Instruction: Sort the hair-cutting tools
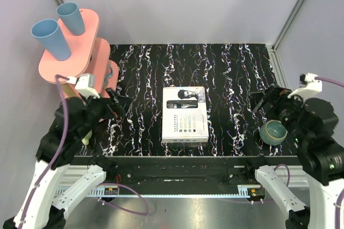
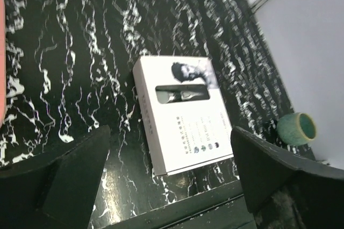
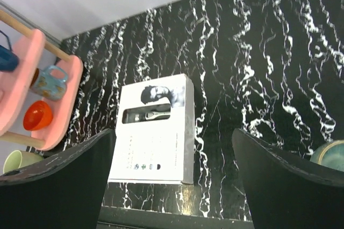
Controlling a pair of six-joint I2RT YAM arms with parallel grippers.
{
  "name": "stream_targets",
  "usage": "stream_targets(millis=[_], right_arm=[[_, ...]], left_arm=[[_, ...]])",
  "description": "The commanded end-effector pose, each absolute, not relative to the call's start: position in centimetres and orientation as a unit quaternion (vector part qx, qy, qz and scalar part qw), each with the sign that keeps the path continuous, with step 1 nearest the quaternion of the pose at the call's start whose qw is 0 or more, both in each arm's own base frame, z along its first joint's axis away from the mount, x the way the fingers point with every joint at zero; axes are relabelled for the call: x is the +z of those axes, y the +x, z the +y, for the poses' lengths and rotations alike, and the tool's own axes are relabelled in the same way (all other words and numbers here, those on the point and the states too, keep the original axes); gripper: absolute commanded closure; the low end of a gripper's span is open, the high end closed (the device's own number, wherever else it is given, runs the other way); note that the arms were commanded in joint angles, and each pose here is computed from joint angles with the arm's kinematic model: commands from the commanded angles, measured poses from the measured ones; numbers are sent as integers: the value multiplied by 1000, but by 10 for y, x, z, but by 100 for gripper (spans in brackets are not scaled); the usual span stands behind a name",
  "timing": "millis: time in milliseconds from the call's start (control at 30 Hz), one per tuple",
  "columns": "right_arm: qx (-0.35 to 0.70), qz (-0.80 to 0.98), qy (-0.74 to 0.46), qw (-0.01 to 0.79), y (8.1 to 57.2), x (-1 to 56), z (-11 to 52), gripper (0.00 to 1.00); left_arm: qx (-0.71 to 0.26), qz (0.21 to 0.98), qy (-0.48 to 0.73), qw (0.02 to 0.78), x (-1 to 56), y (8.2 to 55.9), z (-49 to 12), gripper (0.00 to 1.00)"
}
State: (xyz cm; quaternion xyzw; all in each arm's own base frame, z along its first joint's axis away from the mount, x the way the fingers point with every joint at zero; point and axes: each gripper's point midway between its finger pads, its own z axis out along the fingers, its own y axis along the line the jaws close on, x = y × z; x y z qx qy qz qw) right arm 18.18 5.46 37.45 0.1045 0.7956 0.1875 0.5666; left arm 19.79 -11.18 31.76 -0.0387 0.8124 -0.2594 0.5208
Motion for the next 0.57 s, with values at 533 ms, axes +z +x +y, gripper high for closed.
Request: stream_targets(millis=[533], right_arm=[[194,752,69,626,158,423,50,0]], left_arm=[[-304,736,-10,604,391,149,-94,1]])
